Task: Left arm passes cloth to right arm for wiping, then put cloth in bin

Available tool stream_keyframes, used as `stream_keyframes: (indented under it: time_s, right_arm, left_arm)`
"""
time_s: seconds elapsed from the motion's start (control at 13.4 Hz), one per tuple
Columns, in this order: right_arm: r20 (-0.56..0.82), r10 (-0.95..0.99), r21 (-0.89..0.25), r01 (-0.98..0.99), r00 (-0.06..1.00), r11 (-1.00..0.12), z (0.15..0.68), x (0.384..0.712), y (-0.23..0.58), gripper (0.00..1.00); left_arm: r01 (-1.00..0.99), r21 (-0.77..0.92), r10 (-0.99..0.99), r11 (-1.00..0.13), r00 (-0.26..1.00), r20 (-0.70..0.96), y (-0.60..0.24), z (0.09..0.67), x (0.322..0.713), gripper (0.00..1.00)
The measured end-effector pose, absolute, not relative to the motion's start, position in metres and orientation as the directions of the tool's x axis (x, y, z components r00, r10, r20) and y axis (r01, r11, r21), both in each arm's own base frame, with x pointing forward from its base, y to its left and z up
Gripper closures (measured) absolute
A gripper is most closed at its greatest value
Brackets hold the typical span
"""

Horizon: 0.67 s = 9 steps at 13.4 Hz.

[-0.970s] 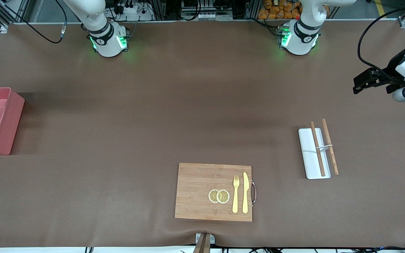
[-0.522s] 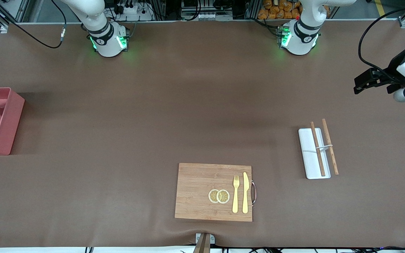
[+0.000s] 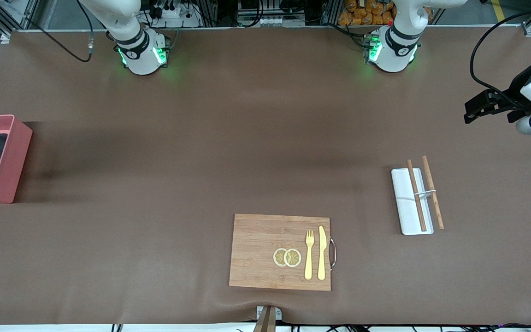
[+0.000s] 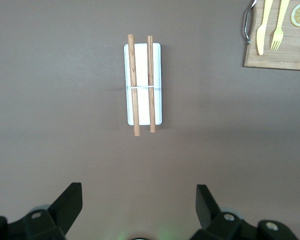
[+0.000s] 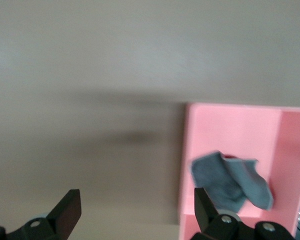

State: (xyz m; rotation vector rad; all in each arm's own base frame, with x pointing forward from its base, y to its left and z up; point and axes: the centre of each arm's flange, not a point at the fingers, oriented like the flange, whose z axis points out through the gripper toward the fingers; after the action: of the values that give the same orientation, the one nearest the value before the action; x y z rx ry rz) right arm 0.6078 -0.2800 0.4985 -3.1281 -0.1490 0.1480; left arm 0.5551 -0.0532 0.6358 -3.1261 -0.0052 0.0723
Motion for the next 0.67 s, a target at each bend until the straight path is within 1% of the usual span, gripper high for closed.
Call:
stream_keyframes:
  time_s: [0.15, 0.3, 0.52, 0.67]
  right_arm:
    - [-0.110, 0.124, -0.013, 0.124, 0.986, -0.992, 0.511, 0.625, -0.214, 0.00]
    - [-0.122, 0.136, -0.017, 0.135, 0.983, -0.991, 0.522, 0.627, -0.181, 0.00]
    - [-0.135, 0.075, -0.038, 0.071, 0.988, -0.997, 0.546, 0.609, -0.145, 0.00]
    - [-0.128, 0.033, -0.048, 0.027, 0.991, -0.998, 0.570, 0.584, -0.108, 0.00]
  left_arm:
    - [0.003, -0.015, 0.004, -1.000, 0.999, -0.047, -0.053, 0.635, 0.555, 0.00]
    - [0.004, -0.015, 0.004, -1.000, 0.999, -0.048, -0.053, 0.634, 0.555, 0.00]
    - [0.019, -0.016, 0.020, -1.000, 0.999, -0.049, -0.047, 0.626, 0.558, 0.00]
    - [0.054, -0.018, 0.055, -0.998, 0.997, -0.053, -0.044, 0.622, 0.558, 0.00]
